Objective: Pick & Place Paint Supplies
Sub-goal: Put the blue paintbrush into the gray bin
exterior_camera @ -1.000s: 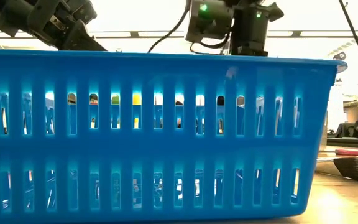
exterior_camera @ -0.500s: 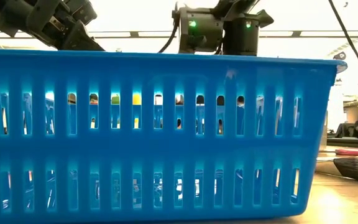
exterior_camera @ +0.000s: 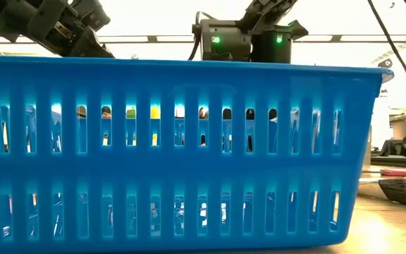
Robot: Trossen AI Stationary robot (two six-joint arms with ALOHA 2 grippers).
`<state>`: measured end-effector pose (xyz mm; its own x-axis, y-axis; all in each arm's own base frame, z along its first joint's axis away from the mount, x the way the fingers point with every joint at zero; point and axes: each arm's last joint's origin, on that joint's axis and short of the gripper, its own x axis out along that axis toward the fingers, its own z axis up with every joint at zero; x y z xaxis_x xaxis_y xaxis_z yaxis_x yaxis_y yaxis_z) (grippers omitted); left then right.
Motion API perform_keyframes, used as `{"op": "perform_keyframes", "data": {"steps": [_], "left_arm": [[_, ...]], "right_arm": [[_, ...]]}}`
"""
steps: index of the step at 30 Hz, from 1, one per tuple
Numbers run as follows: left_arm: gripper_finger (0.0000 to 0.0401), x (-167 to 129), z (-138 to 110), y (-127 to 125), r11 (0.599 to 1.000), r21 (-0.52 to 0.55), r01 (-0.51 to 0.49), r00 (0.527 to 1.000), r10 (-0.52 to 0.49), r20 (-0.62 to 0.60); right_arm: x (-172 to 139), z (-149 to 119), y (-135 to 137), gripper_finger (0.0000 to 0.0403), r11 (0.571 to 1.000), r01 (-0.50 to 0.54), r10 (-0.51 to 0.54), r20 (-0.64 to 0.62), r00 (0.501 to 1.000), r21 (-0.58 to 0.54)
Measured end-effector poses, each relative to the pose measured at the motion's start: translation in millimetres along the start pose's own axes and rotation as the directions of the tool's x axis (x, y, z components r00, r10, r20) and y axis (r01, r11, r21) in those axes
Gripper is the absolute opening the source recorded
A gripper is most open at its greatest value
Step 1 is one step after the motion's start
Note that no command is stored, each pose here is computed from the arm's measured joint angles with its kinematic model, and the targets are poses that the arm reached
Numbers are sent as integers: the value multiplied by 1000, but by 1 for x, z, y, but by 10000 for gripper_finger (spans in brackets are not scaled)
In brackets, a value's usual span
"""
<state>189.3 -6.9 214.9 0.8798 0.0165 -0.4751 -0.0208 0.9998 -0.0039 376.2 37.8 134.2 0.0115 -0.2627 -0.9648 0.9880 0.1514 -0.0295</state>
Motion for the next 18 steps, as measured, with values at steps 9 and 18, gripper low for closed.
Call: {"op": "perform_keyframes", "data": {"steps": [9,18], "left_arm": [[82,0,0,0,1000,0,0,1000,0,0],[82,0,0,0,1000,0,0,1000,0,0]], "right_arm": [[1,2,0,81,999,-4,3,-26,1000,-34],[1,2,2,14,997,-23,21,-27,999,-69]]}}
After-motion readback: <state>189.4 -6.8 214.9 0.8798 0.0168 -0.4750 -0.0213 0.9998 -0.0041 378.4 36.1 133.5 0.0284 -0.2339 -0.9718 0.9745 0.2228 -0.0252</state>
